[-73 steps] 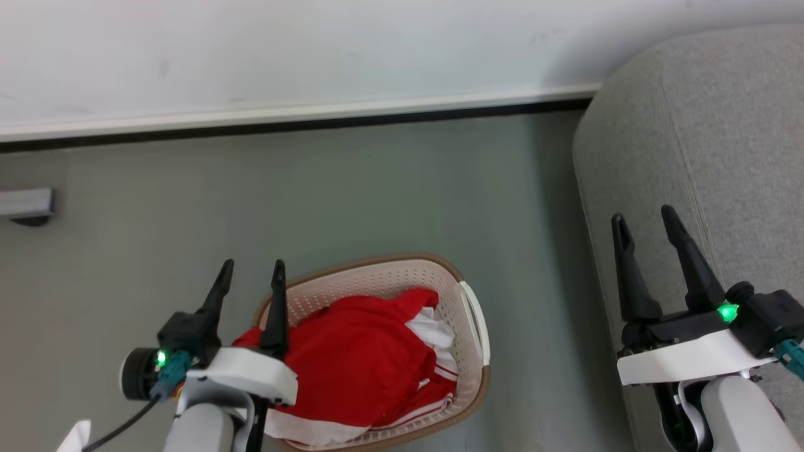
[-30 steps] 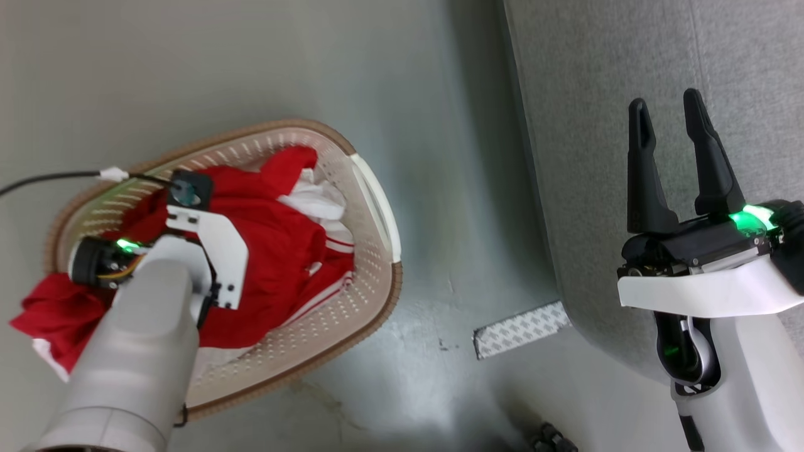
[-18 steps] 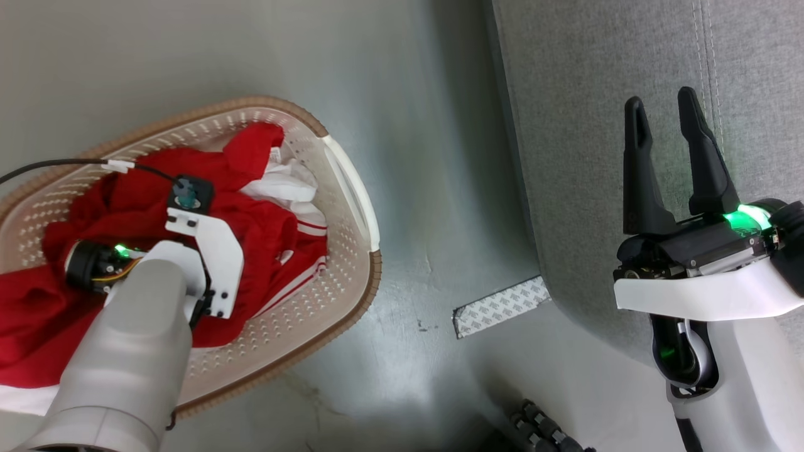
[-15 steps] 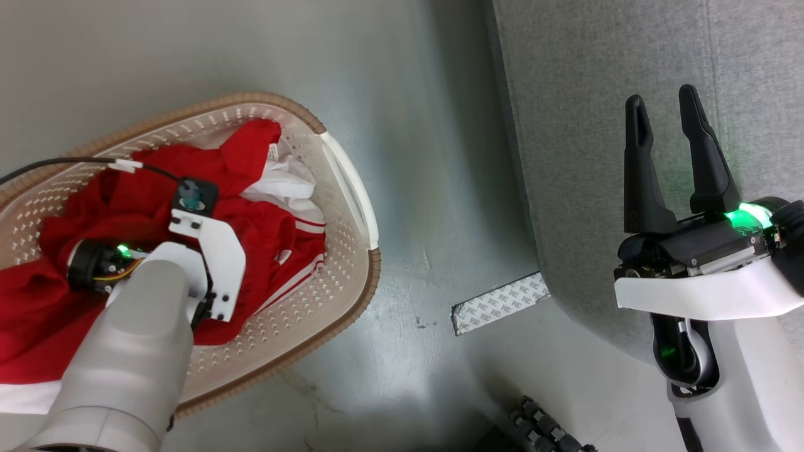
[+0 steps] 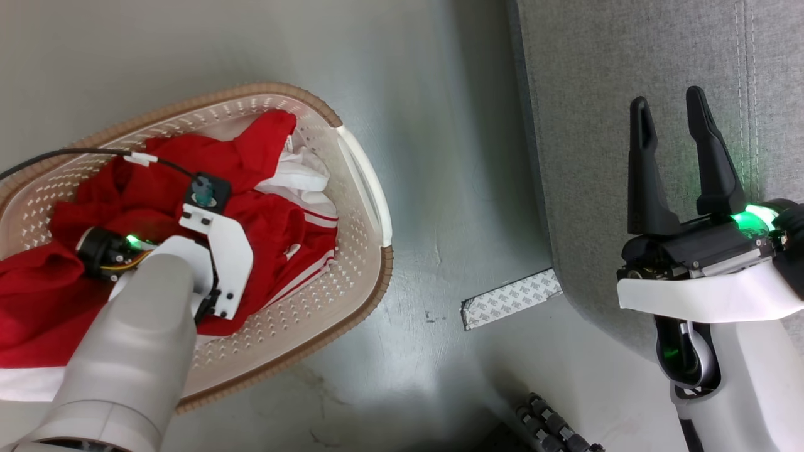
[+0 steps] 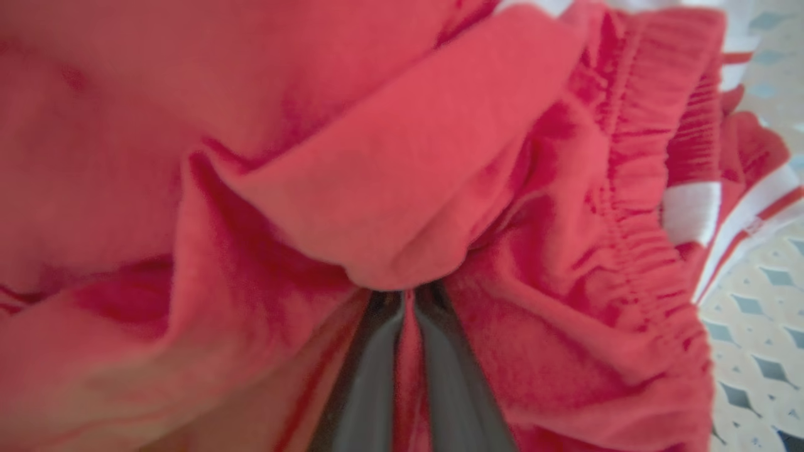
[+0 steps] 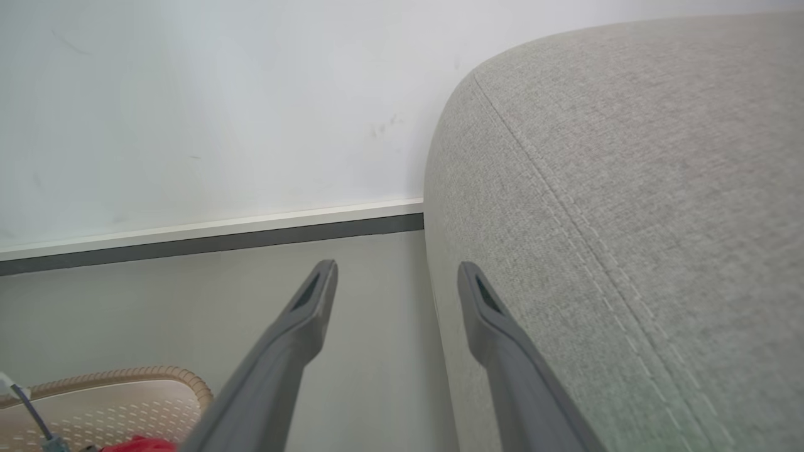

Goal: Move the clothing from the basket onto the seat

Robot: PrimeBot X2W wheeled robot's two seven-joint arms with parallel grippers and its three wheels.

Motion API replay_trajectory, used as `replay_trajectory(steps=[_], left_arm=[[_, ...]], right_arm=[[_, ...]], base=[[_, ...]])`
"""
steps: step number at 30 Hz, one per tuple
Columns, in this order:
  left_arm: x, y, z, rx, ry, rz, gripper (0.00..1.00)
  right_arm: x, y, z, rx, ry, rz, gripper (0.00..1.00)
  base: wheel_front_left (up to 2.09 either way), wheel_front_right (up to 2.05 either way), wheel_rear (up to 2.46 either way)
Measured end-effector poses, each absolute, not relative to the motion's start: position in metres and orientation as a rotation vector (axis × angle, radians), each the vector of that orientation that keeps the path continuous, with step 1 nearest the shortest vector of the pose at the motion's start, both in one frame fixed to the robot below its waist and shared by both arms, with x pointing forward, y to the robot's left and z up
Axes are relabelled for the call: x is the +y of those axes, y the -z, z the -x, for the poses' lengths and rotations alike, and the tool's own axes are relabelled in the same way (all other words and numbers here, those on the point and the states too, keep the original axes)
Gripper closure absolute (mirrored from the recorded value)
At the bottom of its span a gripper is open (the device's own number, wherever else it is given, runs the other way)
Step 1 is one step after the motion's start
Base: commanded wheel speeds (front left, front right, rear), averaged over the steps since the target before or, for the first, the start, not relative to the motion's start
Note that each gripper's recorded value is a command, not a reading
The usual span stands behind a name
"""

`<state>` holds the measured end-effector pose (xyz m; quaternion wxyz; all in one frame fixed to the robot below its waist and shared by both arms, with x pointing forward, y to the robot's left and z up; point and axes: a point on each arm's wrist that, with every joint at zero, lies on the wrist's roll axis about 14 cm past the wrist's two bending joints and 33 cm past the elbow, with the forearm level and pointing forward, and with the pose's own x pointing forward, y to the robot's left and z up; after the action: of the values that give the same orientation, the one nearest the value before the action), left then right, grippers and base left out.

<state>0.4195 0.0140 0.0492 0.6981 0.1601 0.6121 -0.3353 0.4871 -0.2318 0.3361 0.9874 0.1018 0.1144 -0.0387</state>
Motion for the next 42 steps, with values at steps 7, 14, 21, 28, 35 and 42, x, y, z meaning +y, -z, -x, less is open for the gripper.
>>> replay_trajectory(steps=[7,14,21,28,35,42], left_arm=[[0.011,-0.061,-0.437,1.29,0.726,-0.32,1.0],[-0.001,-0.101,-0.445,1.189,0.728,-0.275,1.0],[-0.017,-0.162,-0.448,1.042,0.721,-0.188,1.0],[-0.01,-0.231,-0.448,0.867,0.671,-0.129,1.0],[0.001,-0.309,-0.45,0.643,0.601,-0.049,1.0],[0.002,-0.393,-0.449,0.407,0.588,0.009,1.0]], right_arm=[[-0.228,-0.354,-0.495,0.186,0.059,-0.219,0.0],[-0.229,-0.392,-0.497,0.105,0.054,-0.219,0.0],[-0.229,-0.435,-0.486,0.026,0.053,-0.203,0.0],[-0.223,-0.479,-0.466,-0.052,0.022,-0.21,0.0],[-0.208,-0.514,-0.439,-0.114,-0.031,-0.23,0.0],[-0.186,-0.541,-0.419,-0.173,-0.099,-0.256,0.0]], base=[[0.0,0.0,0.0],[0.0,0.0,0.0],[0.0,0.0,0.0],[0.0,0.0,0.0],[0.0,0.0,0.0],[0.0,0.0,0.0]])
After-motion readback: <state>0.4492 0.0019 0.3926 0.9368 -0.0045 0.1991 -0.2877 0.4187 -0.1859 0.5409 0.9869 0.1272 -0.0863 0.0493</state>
